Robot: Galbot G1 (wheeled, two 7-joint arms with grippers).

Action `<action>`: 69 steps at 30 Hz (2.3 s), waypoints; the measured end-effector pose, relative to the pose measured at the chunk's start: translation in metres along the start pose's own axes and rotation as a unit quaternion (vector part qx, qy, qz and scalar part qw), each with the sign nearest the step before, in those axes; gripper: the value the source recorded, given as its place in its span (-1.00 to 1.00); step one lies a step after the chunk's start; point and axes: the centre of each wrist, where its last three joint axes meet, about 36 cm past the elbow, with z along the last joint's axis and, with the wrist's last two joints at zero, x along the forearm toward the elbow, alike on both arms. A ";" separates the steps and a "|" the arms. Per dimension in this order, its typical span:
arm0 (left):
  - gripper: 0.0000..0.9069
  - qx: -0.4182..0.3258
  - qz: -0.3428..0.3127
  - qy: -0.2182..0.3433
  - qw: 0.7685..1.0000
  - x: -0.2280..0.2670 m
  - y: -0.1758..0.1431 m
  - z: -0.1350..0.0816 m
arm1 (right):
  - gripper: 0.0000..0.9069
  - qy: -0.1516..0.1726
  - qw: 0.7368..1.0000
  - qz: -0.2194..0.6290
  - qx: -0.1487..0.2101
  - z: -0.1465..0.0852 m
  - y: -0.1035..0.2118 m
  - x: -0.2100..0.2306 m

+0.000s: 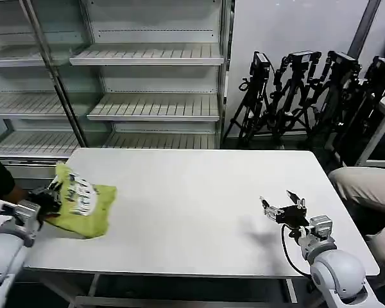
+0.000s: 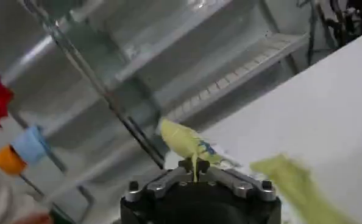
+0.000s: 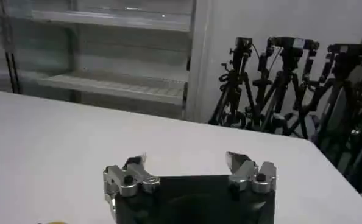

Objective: Fold and organize the clothes.

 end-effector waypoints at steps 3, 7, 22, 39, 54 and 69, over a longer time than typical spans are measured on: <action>-0.96 -0.012 0.009 -0.019 1.000 0.013 -0.012 -0.011 | 1.00 0.001 1.000 0.002 0.002 0.000 -0.001 0.002; -0.96 -0.003 0.034 -0.038 0.999 0.026 -0.059 -0.017 | 1.00 0.002 1.000 0.005 0.003 -0.001 -0.001 0.003; 1.00 0.134 0.167 -0.064 0.975 0.044 -0.261 -0.063 | 1.00 -0.026 1.000 0.001 0.009 -0.017 -0.010 0.005; 1.00 0.302 0.149 -0.073 0.939 0.020 -0.310 -0.152 | 1.00 -0.056 0.998 0.000 0.005 -0.034 -0.022 -0.013; 1.00 0.189 0.041 -0.135 0.972 -0.048 -0.187 -0.043 | 1.00 -0.069 0.998 0.003 -0.001 -0.029 -0.007 -0.029; 1.00 0.123 0.026 -0.171 0.977 -0.061 -0.092 0.016 | 1.00 -0.085 0.996 0.011 0.034 -0.012 0.024 -0.041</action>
